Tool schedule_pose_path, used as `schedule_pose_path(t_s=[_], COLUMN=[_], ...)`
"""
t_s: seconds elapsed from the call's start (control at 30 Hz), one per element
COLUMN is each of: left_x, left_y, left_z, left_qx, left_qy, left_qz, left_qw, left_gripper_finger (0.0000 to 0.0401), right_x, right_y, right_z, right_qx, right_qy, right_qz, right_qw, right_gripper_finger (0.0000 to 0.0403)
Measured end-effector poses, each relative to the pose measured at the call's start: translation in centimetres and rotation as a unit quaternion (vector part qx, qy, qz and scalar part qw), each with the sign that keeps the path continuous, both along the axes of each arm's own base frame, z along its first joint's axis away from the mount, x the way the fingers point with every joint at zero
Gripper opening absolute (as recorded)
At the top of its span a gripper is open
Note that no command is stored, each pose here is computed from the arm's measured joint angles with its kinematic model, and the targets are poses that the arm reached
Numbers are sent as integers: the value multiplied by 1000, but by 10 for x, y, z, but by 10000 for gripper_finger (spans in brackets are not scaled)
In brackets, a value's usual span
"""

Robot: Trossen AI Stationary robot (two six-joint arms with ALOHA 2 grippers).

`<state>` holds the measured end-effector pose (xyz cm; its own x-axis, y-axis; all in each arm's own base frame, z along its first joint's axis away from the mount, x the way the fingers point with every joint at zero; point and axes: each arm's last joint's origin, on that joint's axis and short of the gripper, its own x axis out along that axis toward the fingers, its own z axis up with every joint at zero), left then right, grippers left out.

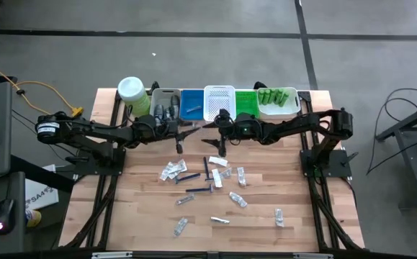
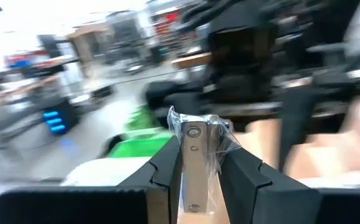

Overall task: Pick & Place Travel size toiletries
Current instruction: Put the bottom right silver nail cutter into the blue bin

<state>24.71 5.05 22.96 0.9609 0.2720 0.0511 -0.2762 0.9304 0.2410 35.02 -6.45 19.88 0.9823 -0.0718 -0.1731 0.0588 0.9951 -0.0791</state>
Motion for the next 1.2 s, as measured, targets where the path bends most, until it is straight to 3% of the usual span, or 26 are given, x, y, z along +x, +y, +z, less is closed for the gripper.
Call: schedule_pose_path(t_s=[0.13,0.33,0.63,0.93,1.2], left_x=[-4,-1,19,42,50], left_y=[18,60,125,159,165], left_z=[-1,-4,-8,-24,-30], left_qx=[-5,-77,-201,-261,-277], left_qy=[1,33,142,225,247], left_qz=[63,139,239,269,279], left_qw=[998,987,939,899,885], left_gripper_finger=[76,76,76,90,94], right_x=[-9,-23,-39,-39,-40], right_y=[-2,-6,-10,-10,-10], right_z=[11,30,45,43,40], right_qx=[-4,3,0,0,5], right_qy=[26,30,47,57,73], right_qz=[-50,-111,-180,-183,-183], right_qw=[998,993,982,981,980], right_gripper_finger=[290,295,282,278,274])
